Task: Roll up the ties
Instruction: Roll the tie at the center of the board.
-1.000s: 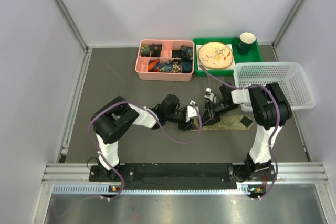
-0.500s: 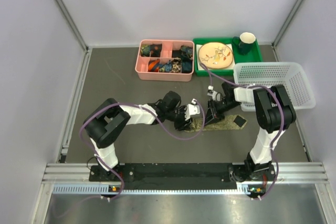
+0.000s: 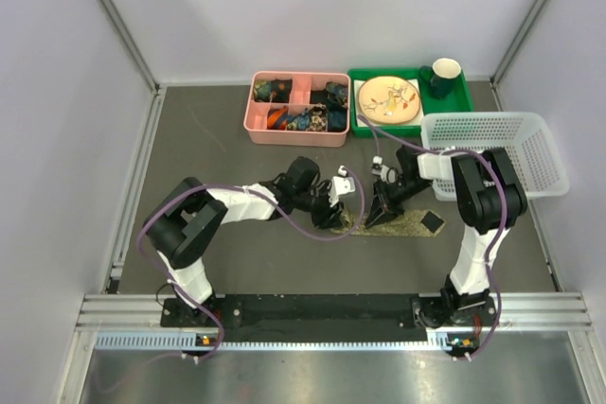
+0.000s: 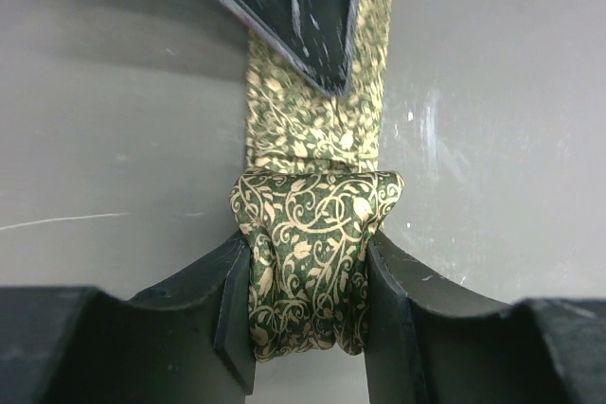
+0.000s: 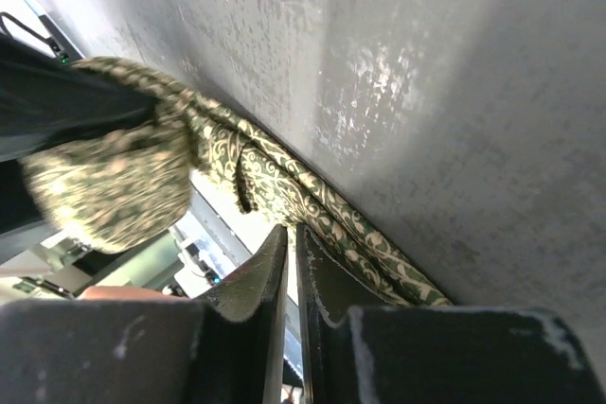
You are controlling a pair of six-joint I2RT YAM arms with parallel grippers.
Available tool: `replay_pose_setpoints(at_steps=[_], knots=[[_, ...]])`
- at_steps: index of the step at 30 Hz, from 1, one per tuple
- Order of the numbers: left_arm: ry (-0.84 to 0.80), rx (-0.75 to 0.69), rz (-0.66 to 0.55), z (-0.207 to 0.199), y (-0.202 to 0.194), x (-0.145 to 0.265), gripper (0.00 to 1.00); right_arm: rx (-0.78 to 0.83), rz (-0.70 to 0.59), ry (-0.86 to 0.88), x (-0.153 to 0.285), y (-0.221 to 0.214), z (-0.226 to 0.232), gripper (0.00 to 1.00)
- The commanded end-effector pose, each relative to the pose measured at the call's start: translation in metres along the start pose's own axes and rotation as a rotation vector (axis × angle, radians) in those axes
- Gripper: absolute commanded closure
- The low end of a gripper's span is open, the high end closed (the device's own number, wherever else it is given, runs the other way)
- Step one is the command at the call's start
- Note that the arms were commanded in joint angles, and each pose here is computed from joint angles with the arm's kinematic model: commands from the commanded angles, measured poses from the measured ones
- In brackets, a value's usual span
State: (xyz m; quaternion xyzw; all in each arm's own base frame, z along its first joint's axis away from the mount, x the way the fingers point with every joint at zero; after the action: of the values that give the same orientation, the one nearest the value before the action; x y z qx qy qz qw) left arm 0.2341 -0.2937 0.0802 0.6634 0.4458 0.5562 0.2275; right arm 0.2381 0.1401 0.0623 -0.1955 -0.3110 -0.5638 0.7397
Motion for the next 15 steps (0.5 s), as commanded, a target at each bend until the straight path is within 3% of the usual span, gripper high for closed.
replay_pose_setpoints(at_steps=[1,5,9,11,14,15], knots=[[0.065,0.003,-0.068,0.003,0.02,0.012,0.96,0.004,0.065,-0.144,-0.013,-0.011,-0.027,0.92],[0.098,-0.063,0.048,0.009,-0.001,0.008,0.97,0.013,0.06,-0.124,-0.012,-0.012,-0.024,0.92],[0.143,-0.07,0.25,0.011,-0.038,0.002,0.96,0.024,0.047,-0.085,-0.011,-0.013,-0.017,0.92],[0.147,-0.088,0.269,0.012,-0.04,-0.002,0.96,0.052,0.015,-0.036,-0.007,-0.01,-0.008,0.91],[0.139,-0.123,0.33,0.004,-0.044,-0.012,0.95,0.122,-0.087,0.096,0.003,-0.001,0.016,0.83],[0.133,-0.117,0.335,0.003,-0.046,-0.013,0.94,0.121,-0.11,0.171,0.006,-0.001,0.028,0.75]])
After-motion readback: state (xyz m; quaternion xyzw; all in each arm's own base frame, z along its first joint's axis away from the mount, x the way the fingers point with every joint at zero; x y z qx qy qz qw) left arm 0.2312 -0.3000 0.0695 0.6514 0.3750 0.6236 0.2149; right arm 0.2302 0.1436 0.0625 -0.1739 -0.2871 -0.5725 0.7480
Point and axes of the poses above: each gripper's point midway between its finger pads, its own x axis back along the fingers, its own z axis along the line the jaws close on, y = z × x, the point moved 7 cm from there along x, back along the fingers, and after that the axes turned 10 degrees about x, right-handed, at the moved point
